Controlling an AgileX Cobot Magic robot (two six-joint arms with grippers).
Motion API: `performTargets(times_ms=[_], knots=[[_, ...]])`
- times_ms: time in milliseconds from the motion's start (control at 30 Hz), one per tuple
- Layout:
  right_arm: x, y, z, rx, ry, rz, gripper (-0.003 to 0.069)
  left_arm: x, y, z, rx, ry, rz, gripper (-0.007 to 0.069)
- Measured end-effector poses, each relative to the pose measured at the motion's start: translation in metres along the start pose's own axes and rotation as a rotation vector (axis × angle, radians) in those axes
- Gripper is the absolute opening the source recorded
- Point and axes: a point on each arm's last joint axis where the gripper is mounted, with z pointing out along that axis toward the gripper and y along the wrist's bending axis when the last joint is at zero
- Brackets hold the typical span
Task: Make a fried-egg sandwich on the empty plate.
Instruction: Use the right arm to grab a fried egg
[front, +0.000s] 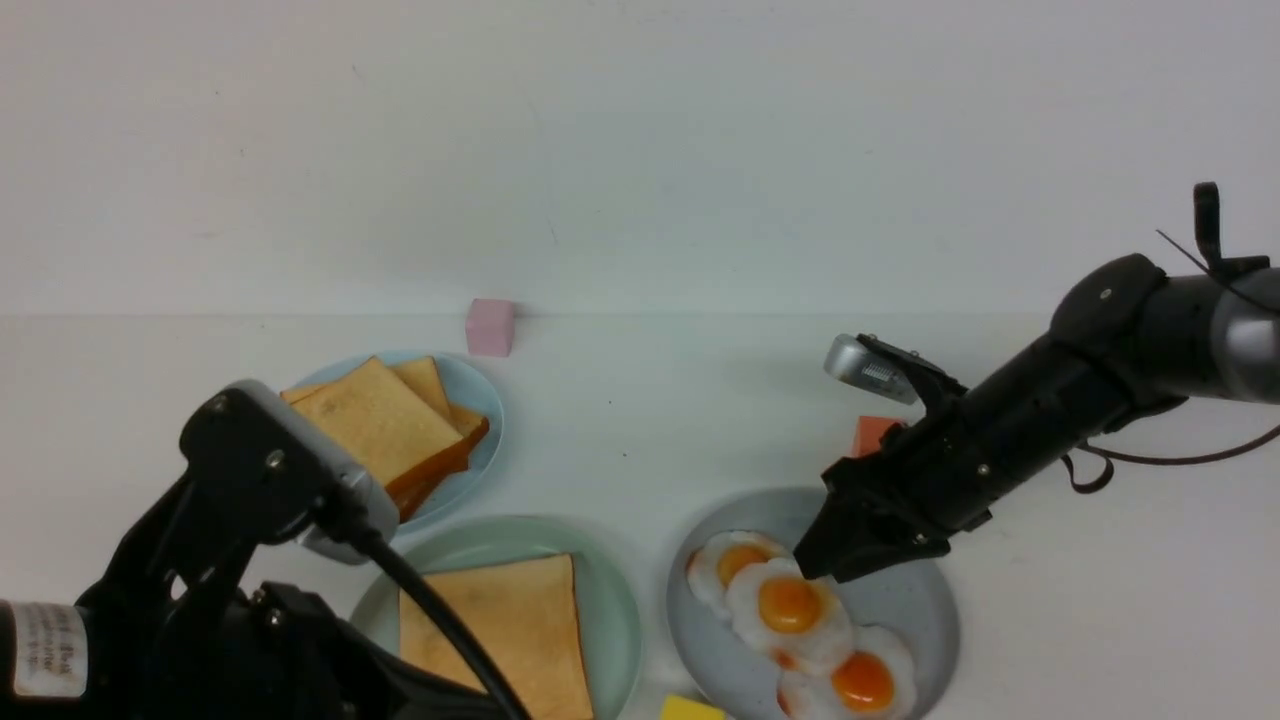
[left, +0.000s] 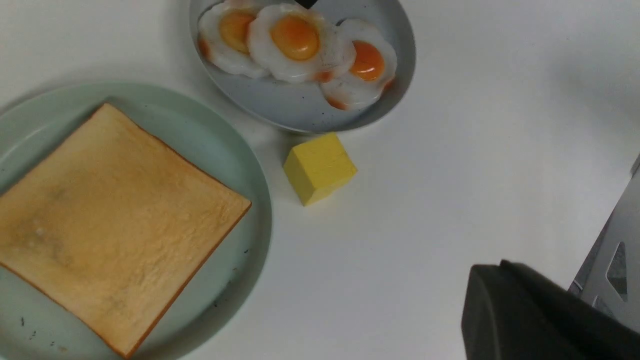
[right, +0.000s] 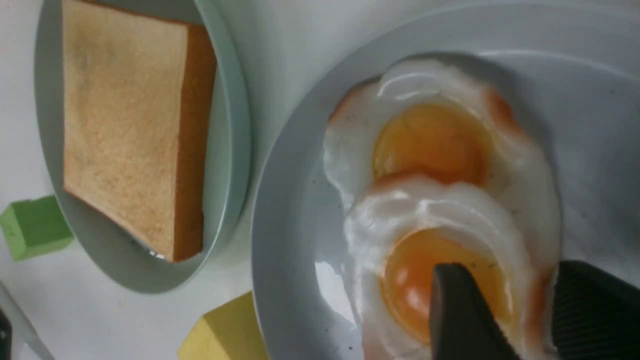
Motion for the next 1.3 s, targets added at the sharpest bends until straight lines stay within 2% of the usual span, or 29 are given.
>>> performTargets(times_ms=[200, 633, 833, 1167, 1300], knots=[[-0.001, -0.001, 0.000, 0.006, -0.006, -0.002, 0.0240, 0.000, 0.000, 0.000, 0.000, 0.001, 0.000, -0.0013], [0.000, -0.002, 0.000, 0.018, -0.005, -0.008, 0.0243, 0.000, 0.000, 0.000, 0.000, 0.001, 0.000, -0.0013], [0.000, -0.002, 0.000, 0.021, -0.002, -0.008, 0.0273, 0.000, 0.000, 0.000, 0.000, 0.001, 0.000, -0.0008], [0.004, -0.009, 0.012, -0.008, 0.044, 0.024, 0.0280, 0.000, 0.000, 0.000, 0.000, 0.001, 0.000, 0.0001], [0.004, -0.009, 0.012, -0.012, 0.045, 0.026, 0.0238, 0.000, 0.000, 0.000, 0.000, 0.001, 0.000, 0.0005]])
